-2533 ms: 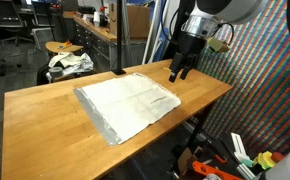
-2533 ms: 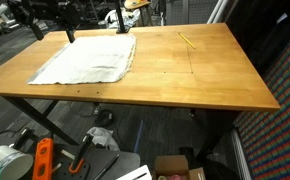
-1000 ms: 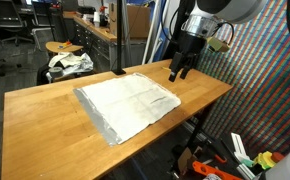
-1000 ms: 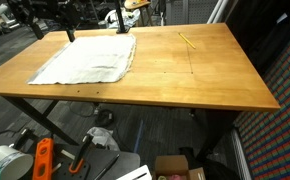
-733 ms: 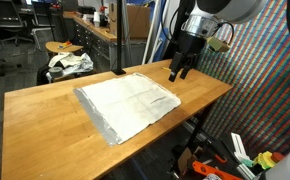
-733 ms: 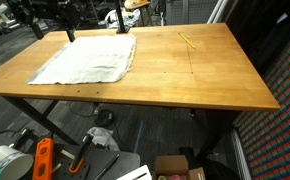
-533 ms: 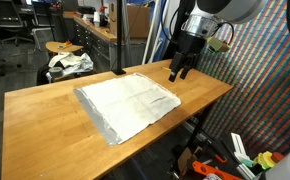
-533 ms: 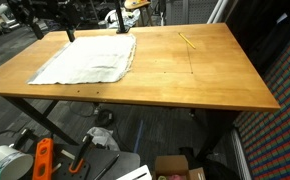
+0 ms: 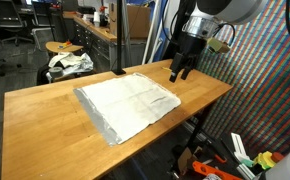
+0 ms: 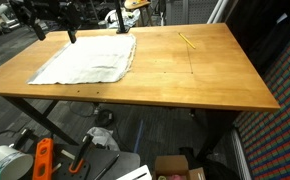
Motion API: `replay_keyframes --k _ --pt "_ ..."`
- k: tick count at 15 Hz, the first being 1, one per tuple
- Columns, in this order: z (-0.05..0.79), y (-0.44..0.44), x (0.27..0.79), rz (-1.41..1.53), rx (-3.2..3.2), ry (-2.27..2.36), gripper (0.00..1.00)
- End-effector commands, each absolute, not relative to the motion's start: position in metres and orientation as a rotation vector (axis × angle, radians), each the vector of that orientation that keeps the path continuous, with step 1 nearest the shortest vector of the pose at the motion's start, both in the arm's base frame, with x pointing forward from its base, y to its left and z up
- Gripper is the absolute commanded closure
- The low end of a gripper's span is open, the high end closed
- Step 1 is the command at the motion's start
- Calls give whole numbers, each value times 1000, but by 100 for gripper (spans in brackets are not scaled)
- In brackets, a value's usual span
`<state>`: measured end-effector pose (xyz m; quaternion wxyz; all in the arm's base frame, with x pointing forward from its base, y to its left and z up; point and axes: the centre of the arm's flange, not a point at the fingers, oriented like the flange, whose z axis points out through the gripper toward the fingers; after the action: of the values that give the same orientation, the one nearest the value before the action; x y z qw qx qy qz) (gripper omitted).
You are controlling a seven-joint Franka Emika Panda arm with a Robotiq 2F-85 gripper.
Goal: Fold the white towel in half
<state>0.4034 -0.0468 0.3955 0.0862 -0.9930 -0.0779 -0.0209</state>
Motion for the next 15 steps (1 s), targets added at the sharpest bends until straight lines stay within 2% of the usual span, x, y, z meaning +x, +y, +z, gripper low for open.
replay_keyframes --k 1,7,15 --pt "387 -61 427 -47 -2951 -63 0" --pt "363 -95 475 19 -2939 64 0" --pt "306 -147 537 -155 -3035 154 0"
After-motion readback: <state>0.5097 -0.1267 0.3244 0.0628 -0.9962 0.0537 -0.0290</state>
